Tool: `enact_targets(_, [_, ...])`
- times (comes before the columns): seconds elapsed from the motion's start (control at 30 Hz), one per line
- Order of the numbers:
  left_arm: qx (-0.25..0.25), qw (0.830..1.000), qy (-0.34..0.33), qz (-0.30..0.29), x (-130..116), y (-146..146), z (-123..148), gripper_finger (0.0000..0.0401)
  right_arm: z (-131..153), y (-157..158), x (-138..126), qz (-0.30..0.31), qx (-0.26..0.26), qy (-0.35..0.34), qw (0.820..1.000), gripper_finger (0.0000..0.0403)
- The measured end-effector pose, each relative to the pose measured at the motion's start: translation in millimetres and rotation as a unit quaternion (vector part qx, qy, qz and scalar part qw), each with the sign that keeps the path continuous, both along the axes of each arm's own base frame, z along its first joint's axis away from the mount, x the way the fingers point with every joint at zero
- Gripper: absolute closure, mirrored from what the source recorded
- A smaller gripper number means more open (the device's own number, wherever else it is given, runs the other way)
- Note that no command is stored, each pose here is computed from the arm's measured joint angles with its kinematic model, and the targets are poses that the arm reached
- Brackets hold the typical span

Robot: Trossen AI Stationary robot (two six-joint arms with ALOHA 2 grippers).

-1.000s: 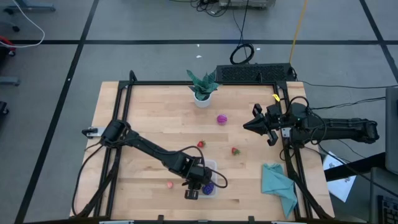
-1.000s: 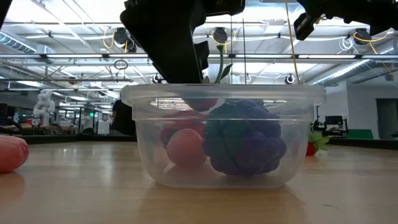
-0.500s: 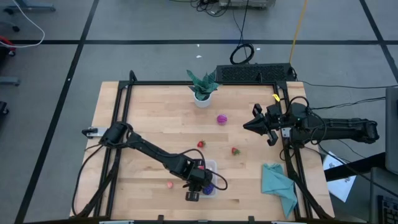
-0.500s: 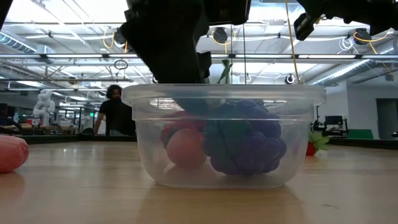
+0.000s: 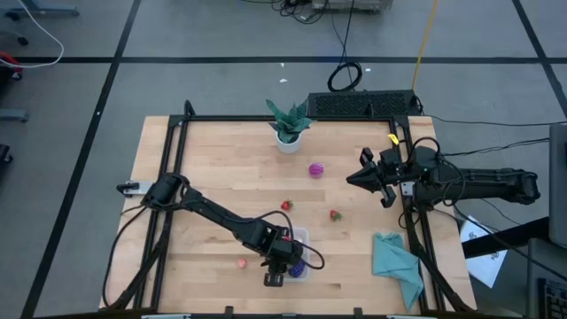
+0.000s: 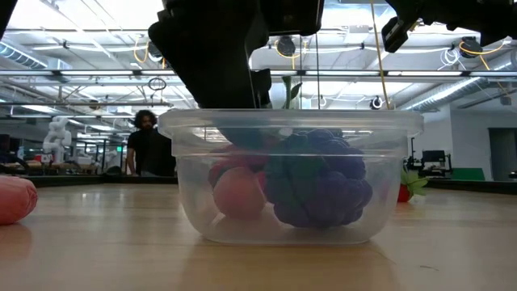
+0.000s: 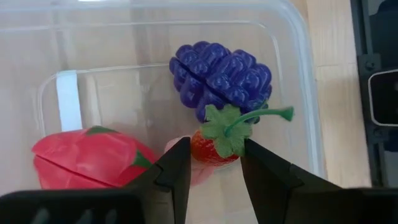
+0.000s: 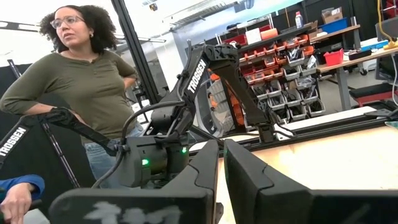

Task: Pick and placing Produce into tupperware
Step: Put the left red strawberry into the transparent container, then put the pink peach into the transparent container

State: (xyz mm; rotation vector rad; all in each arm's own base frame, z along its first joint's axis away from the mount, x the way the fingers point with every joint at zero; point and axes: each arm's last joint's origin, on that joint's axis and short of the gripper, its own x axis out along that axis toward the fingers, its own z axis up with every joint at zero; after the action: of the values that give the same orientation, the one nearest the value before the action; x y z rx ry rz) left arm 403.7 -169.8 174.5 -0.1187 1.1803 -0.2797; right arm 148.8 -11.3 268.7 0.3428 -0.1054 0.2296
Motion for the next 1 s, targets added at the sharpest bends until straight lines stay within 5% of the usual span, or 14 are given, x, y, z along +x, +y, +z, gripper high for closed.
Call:
enact_targets(0.53, [-0.005,1.000,0.006,0.017,5,11,6,0.0200,0,0,0,0.002,0.000,0.000,1.000,0.0385])
enact_targets(1.0, [0.027,0.999,0.023,0.007,6,8,63,0.0218,0,1,0,0.018,0.010,0.003,1.000,0.0385])
